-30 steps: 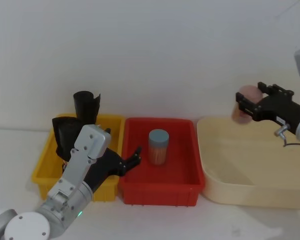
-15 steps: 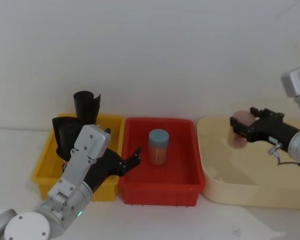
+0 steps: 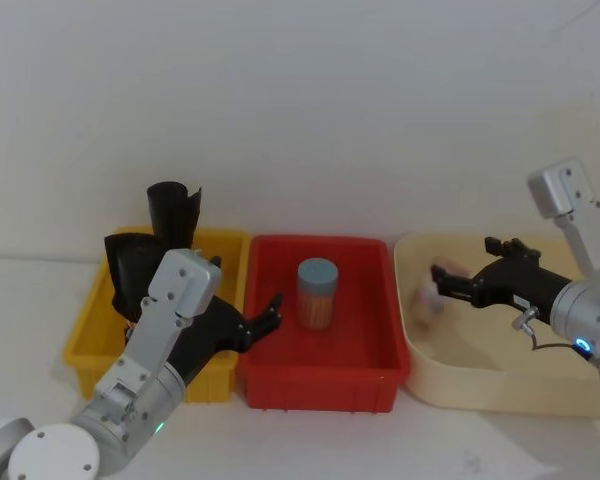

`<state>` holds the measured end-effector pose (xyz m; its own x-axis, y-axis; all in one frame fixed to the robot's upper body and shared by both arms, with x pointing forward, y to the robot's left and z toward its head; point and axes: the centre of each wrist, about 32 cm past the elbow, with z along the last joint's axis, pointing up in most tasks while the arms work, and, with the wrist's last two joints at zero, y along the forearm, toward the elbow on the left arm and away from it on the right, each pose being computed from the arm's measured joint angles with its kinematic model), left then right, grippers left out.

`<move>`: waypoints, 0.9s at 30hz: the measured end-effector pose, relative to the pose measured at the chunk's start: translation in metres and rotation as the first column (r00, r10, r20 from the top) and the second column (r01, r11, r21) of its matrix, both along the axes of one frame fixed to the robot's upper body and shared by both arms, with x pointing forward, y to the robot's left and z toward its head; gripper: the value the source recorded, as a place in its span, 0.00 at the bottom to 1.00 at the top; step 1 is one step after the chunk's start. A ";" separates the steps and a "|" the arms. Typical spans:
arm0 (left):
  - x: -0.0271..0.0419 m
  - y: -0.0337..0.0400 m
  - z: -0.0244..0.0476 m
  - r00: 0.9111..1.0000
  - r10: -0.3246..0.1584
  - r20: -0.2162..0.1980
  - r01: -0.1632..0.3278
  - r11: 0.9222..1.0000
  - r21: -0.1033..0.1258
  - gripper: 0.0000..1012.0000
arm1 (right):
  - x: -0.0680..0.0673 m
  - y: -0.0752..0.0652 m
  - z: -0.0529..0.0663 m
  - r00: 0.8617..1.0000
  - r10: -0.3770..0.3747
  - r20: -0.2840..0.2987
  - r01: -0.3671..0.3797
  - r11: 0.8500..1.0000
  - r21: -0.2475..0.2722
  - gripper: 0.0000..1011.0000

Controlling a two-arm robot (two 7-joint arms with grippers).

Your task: Pick up the garbage bag with the one hand and transfer it to the other hand.

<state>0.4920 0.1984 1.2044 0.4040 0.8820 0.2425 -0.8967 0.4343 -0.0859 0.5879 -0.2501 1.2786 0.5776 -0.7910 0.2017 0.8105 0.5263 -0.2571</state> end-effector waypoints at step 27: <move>-0.0072 0.0069 0.0086 0.998 -0.030 -0.048 0.030 1.000 0.006 0.99 | 0.003 0.004 -0.008 1.000 0.011 -0.019 -0.011 1.000 -0.006 0.99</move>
